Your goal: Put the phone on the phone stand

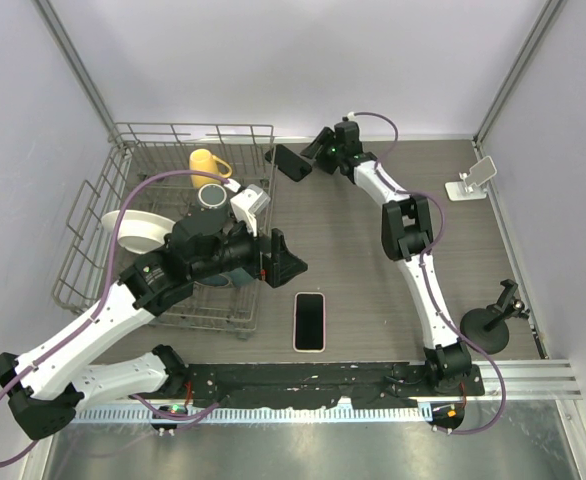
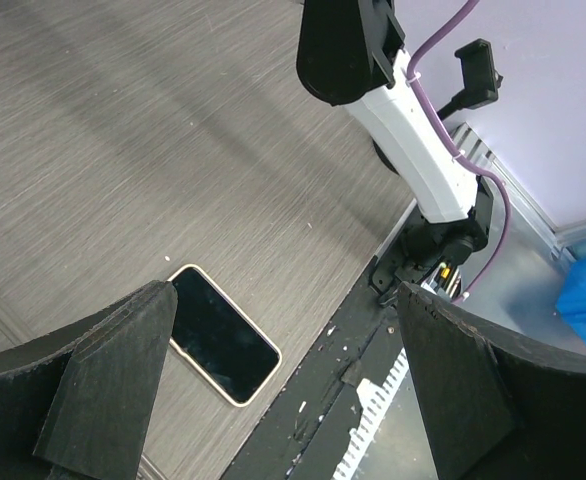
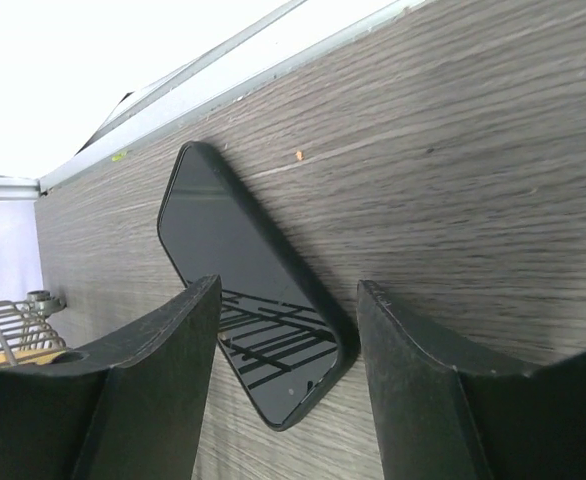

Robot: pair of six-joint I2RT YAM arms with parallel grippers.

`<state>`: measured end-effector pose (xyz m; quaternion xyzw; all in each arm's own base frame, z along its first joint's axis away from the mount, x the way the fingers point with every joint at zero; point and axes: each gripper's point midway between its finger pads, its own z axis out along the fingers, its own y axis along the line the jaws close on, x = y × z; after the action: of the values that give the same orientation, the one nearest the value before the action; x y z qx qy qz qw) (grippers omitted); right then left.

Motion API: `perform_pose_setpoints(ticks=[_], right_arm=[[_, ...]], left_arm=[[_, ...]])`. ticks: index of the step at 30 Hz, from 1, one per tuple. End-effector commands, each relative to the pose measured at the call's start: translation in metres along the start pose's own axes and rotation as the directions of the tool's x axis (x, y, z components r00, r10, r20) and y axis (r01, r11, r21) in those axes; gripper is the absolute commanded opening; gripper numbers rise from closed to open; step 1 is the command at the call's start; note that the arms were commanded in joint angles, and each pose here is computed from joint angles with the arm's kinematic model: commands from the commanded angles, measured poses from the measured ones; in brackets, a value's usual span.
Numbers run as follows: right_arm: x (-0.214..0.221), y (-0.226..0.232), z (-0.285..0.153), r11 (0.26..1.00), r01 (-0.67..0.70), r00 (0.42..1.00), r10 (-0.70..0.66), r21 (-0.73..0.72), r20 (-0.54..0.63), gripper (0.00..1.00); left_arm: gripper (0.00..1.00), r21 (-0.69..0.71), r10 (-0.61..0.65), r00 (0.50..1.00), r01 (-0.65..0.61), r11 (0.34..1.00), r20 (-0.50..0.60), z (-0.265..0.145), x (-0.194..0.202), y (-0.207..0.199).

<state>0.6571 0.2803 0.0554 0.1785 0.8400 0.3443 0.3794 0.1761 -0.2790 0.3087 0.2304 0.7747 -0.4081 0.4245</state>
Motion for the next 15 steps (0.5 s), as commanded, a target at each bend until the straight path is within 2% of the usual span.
perform_pose_setpoints(ticks=[1, 7, 8, 11, 15], right_arm=[[0.009, 0.027, 0.002, 0.996, -0.002, 1.000, 0.001, -0.088, -0.022, 0.60], [0.035, 0.021, 0.002, 0.998, 0.045, 0.995, -0.048, -0.042, -0.085, 0.50], [0.038, 0.018, 0.001, 0.998, 0.062, 0.994, -0.063, -0.019, -0.084, 0.44], [0.046, 0.011, -0.009, 0.991, 0.115, 0.989, -0.107, 0.066, -0.106, 0.35], [0.049, 0.009, -0.025, 0.969, 0.203, 0.975, -0.186, 0.143, -0.122, 0.30]], left_arm=[[0.96, 0.033, 0.014, 0.999, -0.015, 0.999, 0.041, -0.002, -0.011, -0.009], [0.96, 0.029, 0.012, 0.999, -0.013, 0.999, 0.051, -0.006, -0.013, -0.009], [0.96, 0.032, 0.011, 0.999, -0.012, 0.999, 0.051, -0.007, -0.012, -0.009], [0.96, 0.030, 0.010, 0.999, -0.011, 0.999, 0.052, -0.008, -0.012, -0.009], [0.96, 0.037, 0.009, 0.998, -0.011, 0.999, 0.056, -0.009, -0.013, -0.011]])
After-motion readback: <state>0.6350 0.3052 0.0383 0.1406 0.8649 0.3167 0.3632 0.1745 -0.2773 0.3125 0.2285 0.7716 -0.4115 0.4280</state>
